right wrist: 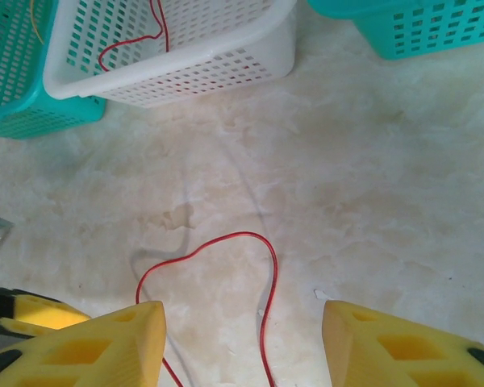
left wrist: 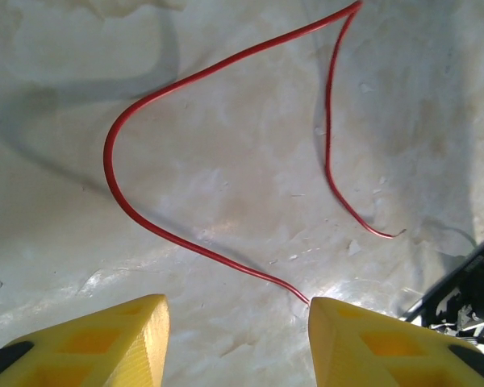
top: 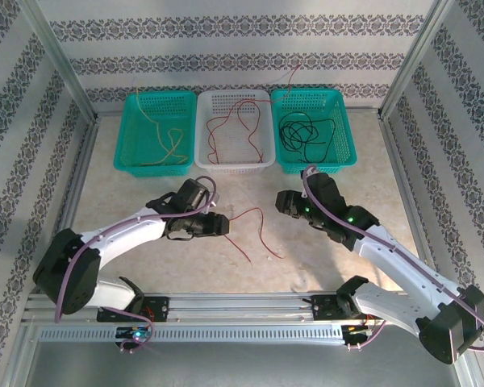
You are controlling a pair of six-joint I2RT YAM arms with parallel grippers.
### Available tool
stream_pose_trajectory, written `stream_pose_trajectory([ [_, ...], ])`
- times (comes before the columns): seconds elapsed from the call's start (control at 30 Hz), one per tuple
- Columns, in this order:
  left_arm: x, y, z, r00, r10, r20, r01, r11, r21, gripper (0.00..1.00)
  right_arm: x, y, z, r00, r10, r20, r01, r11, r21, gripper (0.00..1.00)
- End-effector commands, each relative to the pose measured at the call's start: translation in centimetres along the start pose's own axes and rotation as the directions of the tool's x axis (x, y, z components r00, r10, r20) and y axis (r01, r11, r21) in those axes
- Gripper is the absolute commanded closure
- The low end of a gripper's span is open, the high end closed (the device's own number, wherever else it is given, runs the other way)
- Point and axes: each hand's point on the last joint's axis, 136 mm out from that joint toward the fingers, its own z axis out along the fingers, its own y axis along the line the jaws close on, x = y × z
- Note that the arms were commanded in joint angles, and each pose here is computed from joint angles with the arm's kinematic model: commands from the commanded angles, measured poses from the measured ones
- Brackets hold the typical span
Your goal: Untangle the cables
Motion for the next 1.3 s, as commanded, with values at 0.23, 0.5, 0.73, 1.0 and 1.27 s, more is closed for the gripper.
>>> stream_pose_trajectory([
  [0.23, -0.6, 0.1, 2.3, 0.998, -0.056, -0.008, 0.055, 0.997, -0.059, 0.54, -0.7, 1.3, 0.4, 1.000, 0.011, 0.013, -0.010, 0.999, -0.043, 0.46],
  [0.5, -0.4, 0.7, 4.1, 0.998, -0.056, -0.043, 0.051, 0.994, -0.101, 0.56, -0.2, 1.0, 0.3, 1.000, 0.024, 0.007, -0.024, 0.999, -0.046, 0.45],
  [0.73, 0.1, 1.2, 3.7, 0.998, -0.017, -0.064, 0.006, 0.985, -0.175, 0.57, -0.6, 1.5, 0.1, 1.000, 0.019, 0.008, -0.018, 0.998, -0.052, 0.45],
  [1.0, 0.9, 2.2, 3.4, 0.997, -0.007, -0.080, -0.012, 0.971, -0.238, 0.54, -0.8, 2.0, 0.6, 1.000, 0.017, 0.000, -0.017, 0.998, -0.060, 0.45],
  [1.27, 0.0, 2.1, 4.6, 0.998, -0.005, -0.066, -0.011, 0.973, -0.232, 0.54, -0.6, 2.1, 0.6, 1.000, 0.013, -0.005, -0.014, 0.998, -0.060, 0.45],
])
